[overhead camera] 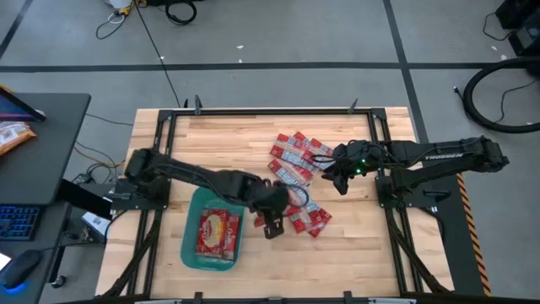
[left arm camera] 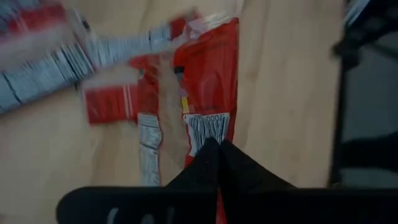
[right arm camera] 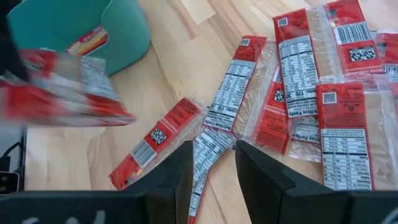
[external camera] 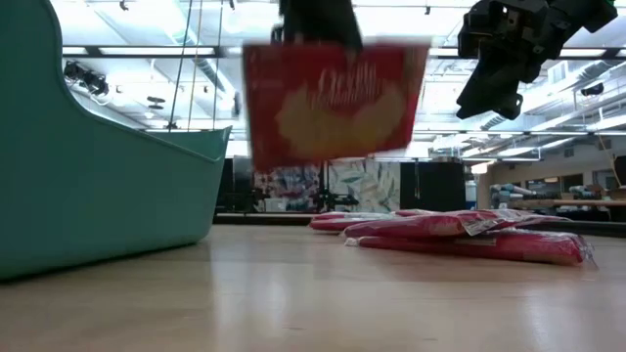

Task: Sort popcorn bags into baskets
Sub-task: Put the red popcorn bag into the green bin

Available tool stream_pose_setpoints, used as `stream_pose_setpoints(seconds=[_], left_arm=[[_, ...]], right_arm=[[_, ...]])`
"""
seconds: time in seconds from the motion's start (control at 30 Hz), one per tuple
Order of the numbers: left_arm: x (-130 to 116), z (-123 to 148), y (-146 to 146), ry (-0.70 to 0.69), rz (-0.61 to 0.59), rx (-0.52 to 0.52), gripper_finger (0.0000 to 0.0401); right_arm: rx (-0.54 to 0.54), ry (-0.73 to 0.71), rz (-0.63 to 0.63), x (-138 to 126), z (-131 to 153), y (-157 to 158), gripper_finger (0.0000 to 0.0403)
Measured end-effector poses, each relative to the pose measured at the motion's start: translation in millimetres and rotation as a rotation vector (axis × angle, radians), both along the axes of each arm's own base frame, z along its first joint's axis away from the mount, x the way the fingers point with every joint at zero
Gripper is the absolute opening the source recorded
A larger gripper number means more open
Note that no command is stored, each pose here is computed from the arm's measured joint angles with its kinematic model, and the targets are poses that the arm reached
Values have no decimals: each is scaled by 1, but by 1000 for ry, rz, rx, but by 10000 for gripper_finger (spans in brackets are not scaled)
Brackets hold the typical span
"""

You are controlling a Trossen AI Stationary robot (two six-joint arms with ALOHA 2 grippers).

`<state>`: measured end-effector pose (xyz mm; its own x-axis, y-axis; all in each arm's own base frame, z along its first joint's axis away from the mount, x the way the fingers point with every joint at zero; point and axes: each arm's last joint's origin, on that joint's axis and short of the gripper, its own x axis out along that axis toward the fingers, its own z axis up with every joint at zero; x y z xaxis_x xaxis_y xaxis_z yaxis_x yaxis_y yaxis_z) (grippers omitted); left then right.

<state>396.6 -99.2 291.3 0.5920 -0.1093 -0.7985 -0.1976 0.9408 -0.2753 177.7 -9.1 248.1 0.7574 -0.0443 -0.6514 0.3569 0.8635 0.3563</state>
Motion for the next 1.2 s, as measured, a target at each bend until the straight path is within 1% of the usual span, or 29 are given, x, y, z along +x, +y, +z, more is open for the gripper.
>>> stream_pose_setpoints(seconds=[0.1,0.2,0.3,0.37,0.5,0.6,0.8,0.97,1.03,1.1,1.2], left_arm=[[-18,29,1,-53,39,-52,6],[-41,52,-1,-98,63,-93,6],[-68,61,-6,-116,98,-152,6],[-85,60,-9,-130,130,-203,6],[-121,57,-17,-210,220,-301,6],[-144,44,-23,-242,289,-372,6],[-182,1,-37,-313,448,-468,6],[-200,-41,-47,-370,568,-569,6],[-207,-52,-51,-397,613,-600,6],[-216,-61,-55,-424,669,-606,6],[-230,-68,-60,-462,736,-633,6]], right_arm=[[0,-4,0,0,0,0,125],[-5,-12,-5,1,1,0,125],[-16,-26,-25,2,2,-1,125],[-21,-36,-34,2,3,-1,125],[-27,-53,-46,3,4,-2,125],[-25,-67,-51,4,5,-2,125],[2,-92,-75,5,7,-2,125],[15,-105,-85,6,8,-3,125],[30,-111,-95,6,8,-2,125],[39,-111,-94,6,8,-2,125],[44,-113,-87,6,8,-2,125]])
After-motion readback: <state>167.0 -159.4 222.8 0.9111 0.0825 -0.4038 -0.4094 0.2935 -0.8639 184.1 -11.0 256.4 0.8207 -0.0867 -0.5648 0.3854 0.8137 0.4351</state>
